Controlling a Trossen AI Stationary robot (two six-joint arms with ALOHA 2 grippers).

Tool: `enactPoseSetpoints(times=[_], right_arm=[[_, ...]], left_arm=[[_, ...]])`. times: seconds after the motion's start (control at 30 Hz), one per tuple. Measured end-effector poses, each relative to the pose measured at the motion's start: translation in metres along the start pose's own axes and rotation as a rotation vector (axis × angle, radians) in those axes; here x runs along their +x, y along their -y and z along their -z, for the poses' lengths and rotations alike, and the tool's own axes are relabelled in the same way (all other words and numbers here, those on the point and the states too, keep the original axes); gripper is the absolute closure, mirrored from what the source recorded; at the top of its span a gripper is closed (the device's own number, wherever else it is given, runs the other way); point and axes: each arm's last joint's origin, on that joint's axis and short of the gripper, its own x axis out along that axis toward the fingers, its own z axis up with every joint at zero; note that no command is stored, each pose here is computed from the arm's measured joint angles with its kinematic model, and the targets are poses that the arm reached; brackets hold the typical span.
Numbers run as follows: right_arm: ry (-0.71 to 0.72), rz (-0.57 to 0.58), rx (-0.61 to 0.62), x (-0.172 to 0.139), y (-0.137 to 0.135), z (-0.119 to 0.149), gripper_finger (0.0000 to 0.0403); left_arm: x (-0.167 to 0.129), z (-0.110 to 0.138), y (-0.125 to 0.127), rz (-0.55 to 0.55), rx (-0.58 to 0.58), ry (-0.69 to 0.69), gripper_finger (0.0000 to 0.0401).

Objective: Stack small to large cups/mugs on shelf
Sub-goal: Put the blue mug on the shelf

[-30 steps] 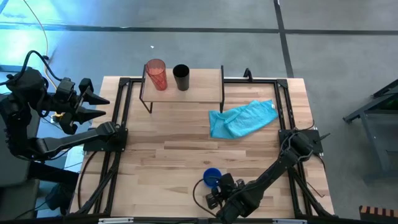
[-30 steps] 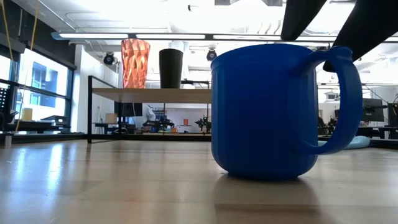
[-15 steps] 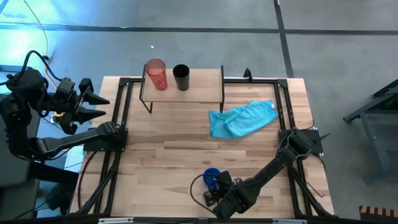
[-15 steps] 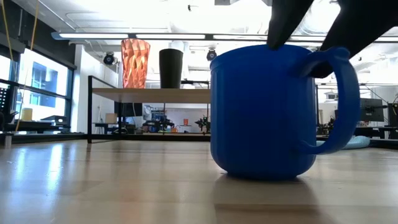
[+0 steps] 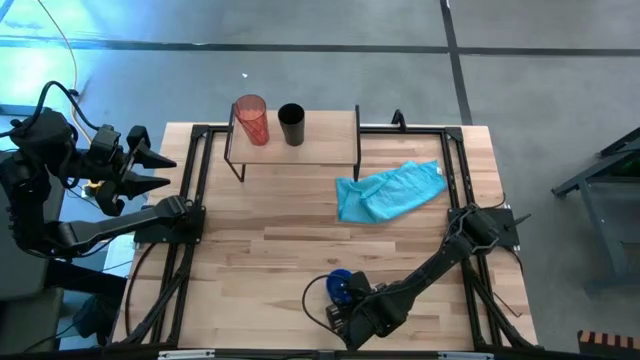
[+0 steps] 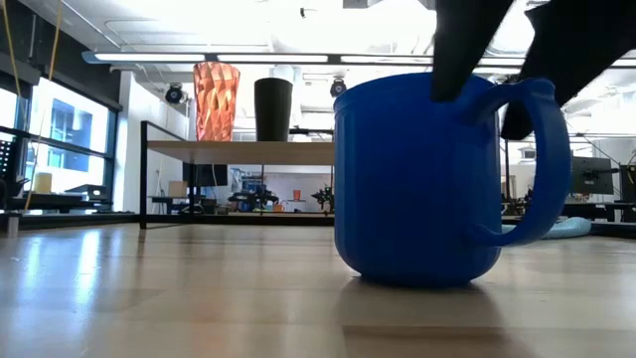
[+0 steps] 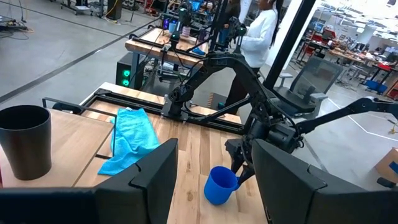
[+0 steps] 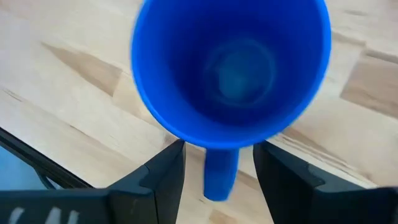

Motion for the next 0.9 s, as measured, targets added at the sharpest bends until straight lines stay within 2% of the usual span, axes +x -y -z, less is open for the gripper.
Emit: enactPoseSetpoints(times=[0.53,0.7,0.9], right_arm=[[-0.049,0.048,-0.019,0.004,0.000,-0.011,0.0227],[-0.049,0.049,-0.022,0.005,0.000,-0.013,0.0266],[-0.051,0.049,-0.022,0.005,0.000,-0.013,0.0338]], left_arm=[[0.000,0.000,0.000,0.000,0.003,0.000,0.0208],[0.000,0.000,0.000,0.001,0.003,0.000,0.0208],[0.000,0.000,0.000,0.000,0.003,0.000,0.0208]])
